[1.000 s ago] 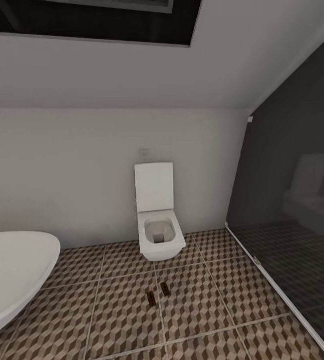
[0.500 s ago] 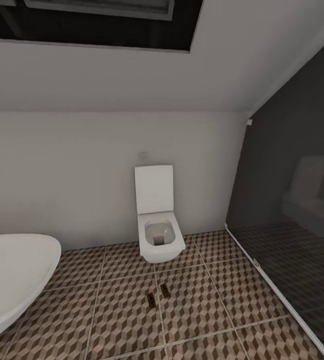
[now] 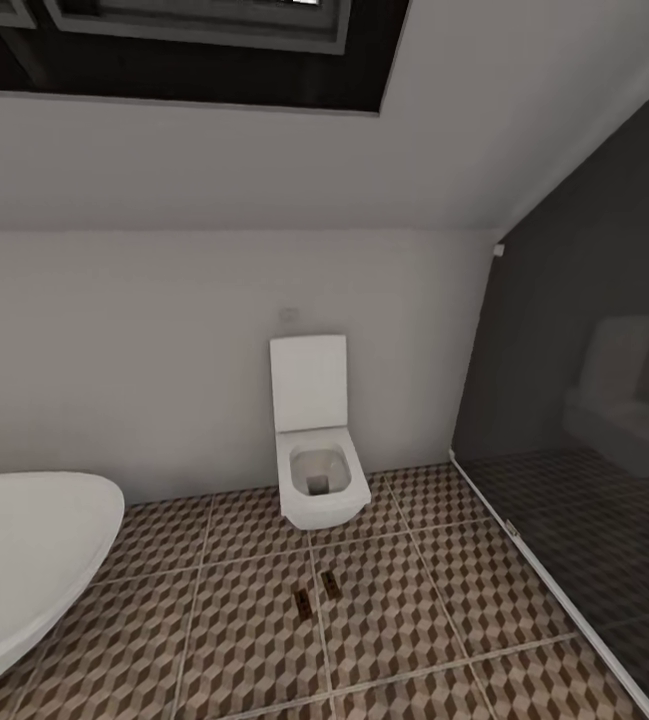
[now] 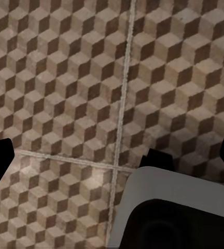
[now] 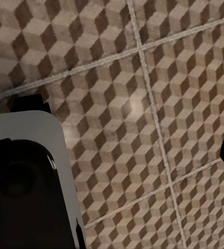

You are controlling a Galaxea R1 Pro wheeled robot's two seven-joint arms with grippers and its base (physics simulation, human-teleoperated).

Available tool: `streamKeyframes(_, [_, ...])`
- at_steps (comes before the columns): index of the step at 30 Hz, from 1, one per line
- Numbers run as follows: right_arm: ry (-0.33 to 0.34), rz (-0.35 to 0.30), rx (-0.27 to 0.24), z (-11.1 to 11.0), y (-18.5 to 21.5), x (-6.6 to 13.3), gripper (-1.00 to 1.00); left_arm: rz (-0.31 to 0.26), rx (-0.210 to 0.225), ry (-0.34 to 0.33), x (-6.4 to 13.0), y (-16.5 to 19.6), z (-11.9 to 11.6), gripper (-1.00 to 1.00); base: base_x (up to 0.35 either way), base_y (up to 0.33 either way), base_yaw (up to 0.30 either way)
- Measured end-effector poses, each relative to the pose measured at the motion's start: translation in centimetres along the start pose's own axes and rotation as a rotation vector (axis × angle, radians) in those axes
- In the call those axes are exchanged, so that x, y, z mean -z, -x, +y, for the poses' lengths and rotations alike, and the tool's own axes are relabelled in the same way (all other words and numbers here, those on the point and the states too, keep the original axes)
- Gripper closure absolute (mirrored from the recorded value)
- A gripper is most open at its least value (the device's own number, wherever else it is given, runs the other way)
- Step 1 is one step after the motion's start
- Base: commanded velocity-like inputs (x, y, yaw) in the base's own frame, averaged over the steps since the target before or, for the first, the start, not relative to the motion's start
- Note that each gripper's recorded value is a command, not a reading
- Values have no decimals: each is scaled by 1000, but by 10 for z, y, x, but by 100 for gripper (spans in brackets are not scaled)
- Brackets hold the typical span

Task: Take the four mousetraps from the cabinet in the bathroom and place them on the bathroom floor. Make sure all four end up on the same floor surface, and ensure that at least two of them are either under or directly next to the same bathroom sink.

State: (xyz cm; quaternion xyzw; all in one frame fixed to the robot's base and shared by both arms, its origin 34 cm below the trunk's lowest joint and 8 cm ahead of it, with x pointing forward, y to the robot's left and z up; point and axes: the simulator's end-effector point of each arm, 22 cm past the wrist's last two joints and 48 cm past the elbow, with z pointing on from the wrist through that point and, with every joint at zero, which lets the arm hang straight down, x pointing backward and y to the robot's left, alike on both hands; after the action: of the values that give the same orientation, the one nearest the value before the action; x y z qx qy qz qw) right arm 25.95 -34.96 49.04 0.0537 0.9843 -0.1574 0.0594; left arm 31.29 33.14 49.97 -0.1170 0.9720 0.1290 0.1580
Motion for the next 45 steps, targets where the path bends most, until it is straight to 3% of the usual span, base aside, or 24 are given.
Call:
streamKeyframes(12, [0, 1, 0, -6, 2, 17, -100, 8, -2, -9, 17, 1, 3, -100, 0, 0, 0])
streamKeyframes(27, [1, 0, 0, -12, 3, 38, -100, 23, -6, -86, 38, 2, -8, -100, 0, 0, 0])
streamKeyframes(45, [38, -33, -5, 1, 19, 64, -100, 66, -19, -99, 61, -1, -4, -100, 0, 0, 0])
